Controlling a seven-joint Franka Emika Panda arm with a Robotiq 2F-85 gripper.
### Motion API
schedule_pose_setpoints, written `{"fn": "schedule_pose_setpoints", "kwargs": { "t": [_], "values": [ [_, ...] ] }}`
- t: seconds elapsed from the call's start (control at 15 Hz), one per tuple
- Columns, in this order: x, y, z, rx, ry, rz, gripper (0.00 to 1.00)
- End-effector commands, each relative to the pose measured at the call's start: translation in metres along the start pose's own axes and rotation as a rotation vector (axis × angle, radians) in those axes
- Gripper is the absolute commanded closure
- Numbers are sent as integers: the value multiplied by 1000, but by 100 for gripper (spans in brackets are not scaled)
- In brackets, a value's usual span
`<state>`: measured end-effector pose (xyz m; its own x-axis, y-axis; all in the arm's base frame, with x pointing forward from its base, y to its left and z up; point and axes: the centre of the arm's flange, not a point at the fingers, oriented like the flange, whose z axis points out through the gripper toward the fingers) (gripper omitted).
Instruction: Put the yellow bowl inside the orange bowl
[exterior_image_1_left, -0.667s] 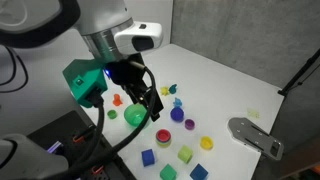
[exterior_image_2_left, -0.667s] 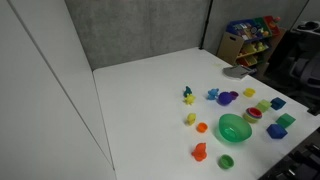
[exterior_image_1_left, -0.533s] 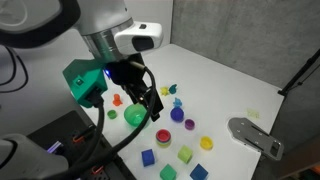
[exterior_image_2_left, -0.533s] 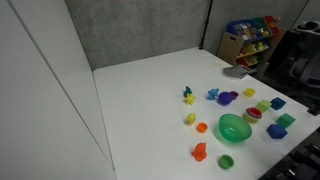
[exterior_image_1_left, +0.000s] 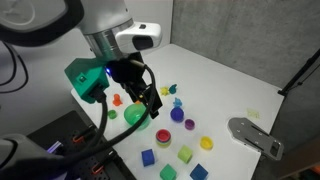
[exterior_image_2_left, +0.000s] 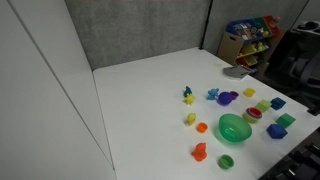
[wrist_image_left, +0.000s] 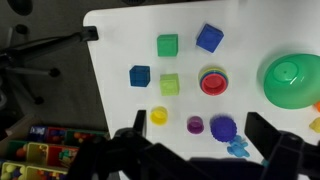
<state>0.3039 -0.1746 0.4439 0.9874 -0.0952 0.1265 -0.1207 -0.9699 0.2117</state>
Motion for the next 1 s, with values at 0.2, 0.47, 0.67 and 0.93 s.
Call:
{"fn": "schedule_pose_setpoints", "kwargs": {
  "t": [0.2,0.47,0.67,0.93],
  "values": [
    [41,-38,12,18,-49,10,0],
    [73,-52,31,35,-102,29,0],
    [101,-56,51,56,-141,49,0],
    [136,-54,82,79,-184,75,0]
  ]
}}
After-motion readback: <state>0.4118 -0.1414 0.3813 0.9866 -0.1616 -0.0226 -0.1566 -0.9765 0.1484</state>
